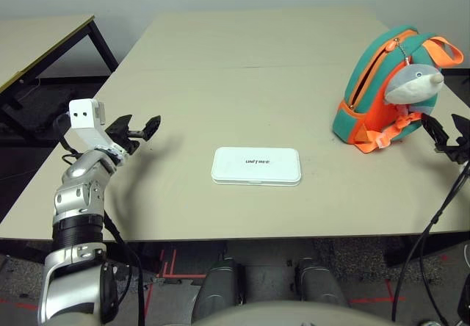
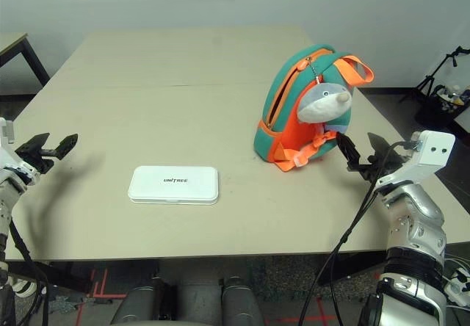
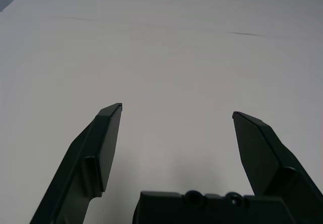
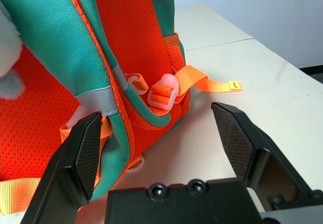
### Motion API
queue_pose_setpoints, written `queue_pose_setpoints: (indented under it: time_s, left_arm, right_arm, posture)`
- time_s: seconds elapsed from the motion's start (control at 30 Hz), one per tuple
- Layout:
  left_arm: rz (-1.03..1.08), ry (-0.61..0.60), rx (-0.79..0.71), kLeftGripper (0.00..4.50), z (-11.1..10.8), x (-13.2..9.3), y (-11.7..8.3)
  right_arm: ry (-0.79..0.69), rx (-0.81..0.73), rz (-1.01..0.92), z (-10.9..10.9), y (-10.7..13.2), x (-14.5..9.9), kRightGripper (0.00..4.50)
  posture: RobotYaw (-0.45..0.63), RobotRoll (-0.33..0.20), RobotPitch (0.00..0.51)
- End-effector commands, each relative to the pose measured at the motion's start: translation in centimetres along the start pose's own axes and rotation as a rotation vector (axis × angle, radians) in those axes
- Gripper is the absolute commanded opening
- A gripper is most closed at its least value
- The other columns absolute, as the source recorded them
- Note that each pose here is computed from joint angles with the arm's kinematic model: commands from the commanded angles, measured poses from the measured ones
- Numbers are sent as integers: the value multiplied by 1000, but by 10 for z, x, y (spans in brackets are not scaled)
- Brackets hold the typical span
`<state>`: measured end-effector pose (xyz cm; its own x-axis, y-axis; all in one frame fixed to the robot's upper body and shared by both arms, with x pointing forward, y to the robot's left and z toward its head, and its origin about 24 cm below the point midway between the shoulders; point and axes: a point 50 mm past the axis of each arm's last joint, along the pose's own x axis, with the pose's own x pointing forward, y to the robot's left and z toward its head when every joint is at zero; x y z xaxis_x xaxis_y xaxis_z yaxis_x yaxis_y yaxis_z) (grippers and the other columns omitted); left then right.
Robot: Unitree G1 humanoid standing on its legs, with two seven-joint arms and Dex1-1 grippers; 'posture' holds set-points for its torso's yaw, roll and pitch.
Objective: Put the pencil case into the backpack and zip it.
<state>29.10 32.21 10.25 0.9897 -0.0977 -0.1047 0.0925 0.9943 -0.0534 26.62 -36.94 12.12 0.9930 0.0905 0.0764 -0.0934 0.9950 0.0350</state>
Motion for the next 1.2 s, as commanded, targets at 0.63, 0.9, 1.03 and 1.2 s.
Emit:
queue_pose_setpoints:
  time_s: [0.63, 0.9, 1.03, 1.2]
  left_arm:
    - [-411, 189, -322, 4500, 70, -14, -46]
    - [-575, 366, -506, 4500, 81, -24, -62]
    - [-596, 449, -581, 4500, 69, -26, -66]
    - [-622, 529, -634, 4500, 57, -31, -66]
  right_arm:
    - [315, 393, 162, 65, 30, -62, 4475]
    - [643, 545, 457, 61, 87, -58, 4475]
    - [760, 542, 429, 38, 103, -36, 4324]
    - [906, 521, 410, 25, 113, -18, 3034]
  posture:
    - [-32, 0, 22]
    - [-37, 0, 26]
    - [-22, 0, 28]
    - [12, 0, 32]
